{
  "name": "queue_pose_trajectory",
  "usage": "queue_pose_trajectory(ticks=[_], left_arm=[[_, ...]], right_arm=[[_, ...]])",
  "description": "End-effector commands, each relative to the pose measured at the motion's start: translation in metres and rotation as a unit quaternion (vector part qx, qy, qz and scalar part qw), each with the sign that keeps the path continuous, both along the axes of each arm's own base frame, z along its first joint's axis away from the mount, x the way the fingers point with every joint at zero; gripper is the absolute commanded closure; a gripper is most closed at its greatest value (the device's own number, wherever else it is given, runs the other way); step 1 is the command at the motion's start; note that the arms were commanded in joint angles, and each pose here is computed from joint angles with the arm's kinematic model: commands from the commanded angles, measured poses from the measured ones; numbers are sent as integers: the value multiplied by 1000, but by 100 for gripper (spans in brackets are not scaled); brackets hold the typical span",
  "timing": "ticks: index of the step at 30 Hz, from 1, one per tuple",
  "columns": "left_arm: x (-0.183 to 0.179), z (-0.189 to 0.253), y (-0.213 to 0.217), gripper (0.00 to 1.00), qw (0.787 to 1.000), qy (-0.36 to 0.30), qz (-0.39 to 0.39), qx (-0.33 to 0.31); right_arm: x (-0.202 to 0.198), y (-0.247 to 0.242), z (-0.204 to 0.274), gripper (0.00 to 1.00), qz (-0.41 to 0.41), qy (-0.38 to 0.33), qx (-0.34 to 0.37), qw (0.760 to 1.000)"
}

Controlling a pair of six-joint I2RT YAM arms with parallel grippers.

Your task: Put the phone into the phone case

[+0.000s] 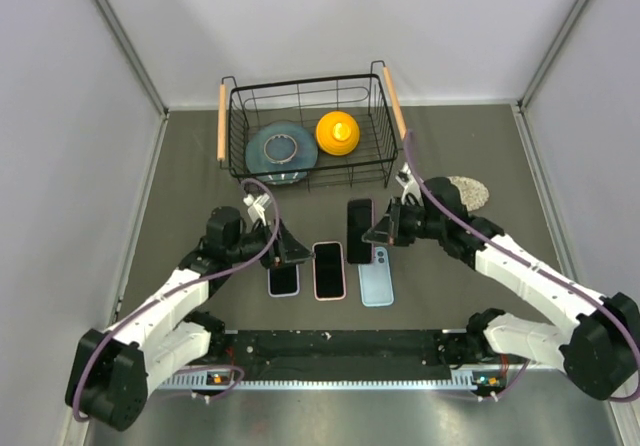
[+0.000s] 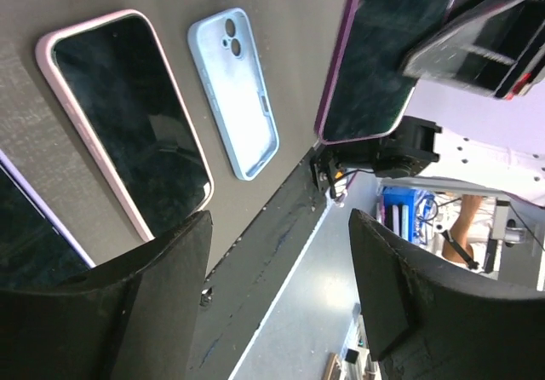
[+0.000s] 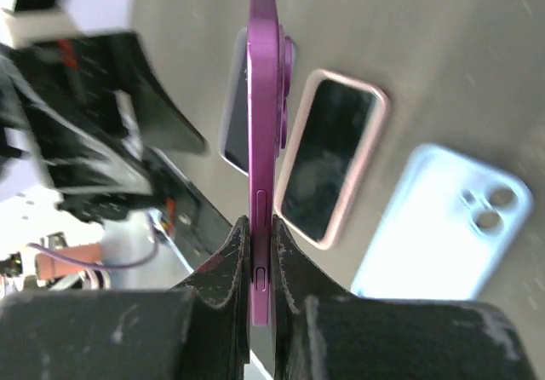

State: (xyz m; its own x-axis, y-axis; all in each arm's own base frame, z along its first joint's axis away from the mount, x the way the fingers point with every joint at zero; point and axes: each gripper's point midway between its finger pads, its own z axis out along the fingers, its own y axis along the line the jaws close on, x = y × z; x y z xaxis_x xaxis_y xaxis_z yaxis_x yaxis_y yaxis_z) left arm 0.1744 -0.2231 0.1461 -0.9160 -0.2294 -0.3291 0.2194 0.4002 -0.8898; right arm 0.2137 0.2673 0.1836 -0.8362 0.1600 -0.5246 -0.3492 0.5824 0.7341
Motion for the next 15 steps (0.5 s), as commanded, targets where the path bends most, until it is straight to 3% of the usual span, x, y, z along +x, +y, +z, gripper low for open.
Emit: queue_pose_trajectory(ticks=[1, 15], left_arm=[[19, -2, -5, 33, 998, -36, -3, 48], [37, -17, -56, 56, 995, -2, -34, 91]], right_arm=[[-53, -41, -51, 100, 57, 118, -113, 985], [-60, -47, -96, 100, 89, 179, -171, 965]])
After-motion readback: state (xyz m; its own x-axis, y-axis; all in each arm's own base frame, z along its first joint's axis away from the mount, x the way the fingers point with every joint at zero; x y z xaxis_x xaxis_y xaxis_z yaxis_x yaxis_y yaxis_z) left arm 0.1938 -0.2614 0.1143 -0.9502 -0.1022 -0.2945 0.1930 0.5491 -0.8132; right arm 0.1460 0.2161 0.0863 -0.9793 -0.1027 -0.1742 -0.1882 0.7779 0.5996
